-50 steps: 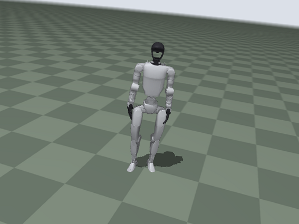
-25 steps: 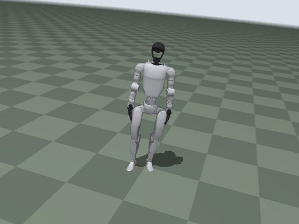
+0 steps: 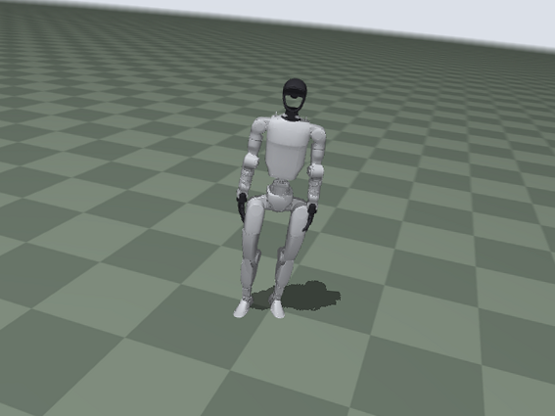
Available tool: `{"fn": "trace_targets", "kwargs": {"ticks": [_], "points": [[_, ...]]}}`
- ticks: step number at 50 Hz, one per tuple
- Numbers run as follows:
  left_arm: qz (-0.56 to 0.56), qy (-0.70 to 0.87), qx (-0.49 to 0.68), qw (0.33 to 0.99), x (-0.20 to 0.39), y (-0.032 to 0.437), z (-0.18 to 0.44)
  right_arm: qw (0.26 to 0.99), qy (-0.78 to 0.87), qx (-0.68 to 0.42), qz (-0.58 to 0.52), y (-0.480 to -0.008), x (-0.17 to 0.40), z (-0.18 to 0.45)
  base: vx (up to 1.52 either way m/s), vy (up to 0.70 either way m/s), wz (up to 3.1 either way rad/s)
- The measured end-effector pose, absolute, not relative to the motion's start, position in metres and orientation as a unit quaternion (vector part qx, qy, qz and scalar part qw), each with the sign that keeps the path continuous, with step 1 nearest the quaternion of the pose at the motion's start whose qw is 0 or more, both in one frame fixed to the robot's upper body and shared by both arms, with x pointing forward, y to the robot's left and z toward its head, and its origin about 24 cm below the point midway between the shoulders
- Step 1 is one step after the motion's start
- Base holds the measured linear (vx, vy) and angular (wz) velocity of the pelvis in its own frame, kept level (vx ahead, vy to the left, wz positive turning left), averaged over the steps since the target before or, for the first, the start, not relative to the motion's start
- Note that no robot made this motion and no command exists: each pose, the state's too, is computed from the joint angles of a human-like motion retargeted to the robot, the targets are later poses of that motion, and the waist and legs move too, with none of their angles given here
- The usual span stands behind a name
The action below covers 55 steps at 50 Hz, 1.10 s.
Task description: In place motions
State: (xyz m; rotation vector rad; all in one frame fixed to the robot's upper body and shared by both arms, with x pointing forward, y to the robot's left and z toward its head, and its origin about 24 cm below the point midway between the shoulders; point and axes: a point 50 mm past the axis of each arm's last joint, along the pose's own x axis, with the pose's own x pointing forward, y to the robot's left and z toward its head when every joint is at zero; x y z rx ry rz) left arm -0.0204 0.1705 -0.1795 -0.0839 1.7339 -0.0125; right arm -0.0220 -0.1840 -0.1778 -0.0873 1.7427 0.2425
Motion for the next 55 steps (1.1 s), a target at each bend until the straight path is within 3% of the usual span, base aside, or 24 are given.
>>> {"fn": "trace_targets", "kwargs": {"ticks": [17, 35, 55], "points": [[0.001, 0.769, -0.046, 0.638, -0.028, 0.172, -0.179, 0.631, 0.767, -0.033, 0.112, -0.181, -0.023, -0.178, 0.00, 0.00, 0.00], [-0.027, 0.716, -0.037, 0.697, 0.018, 0.170, -0.181, 0.604, 0.792, -0.014, 0.087, -0.188, -0.043, -0.174, 0.13, -0.08, 0.49], [0.071, 0.766, -0.073, 0.634, -0.036, 0.186, -0.177, 0.665, 0.739, -0.050, 0.097, -0.199, 0.011, -0.177, 0.20, -0.02, 1.08]]}}
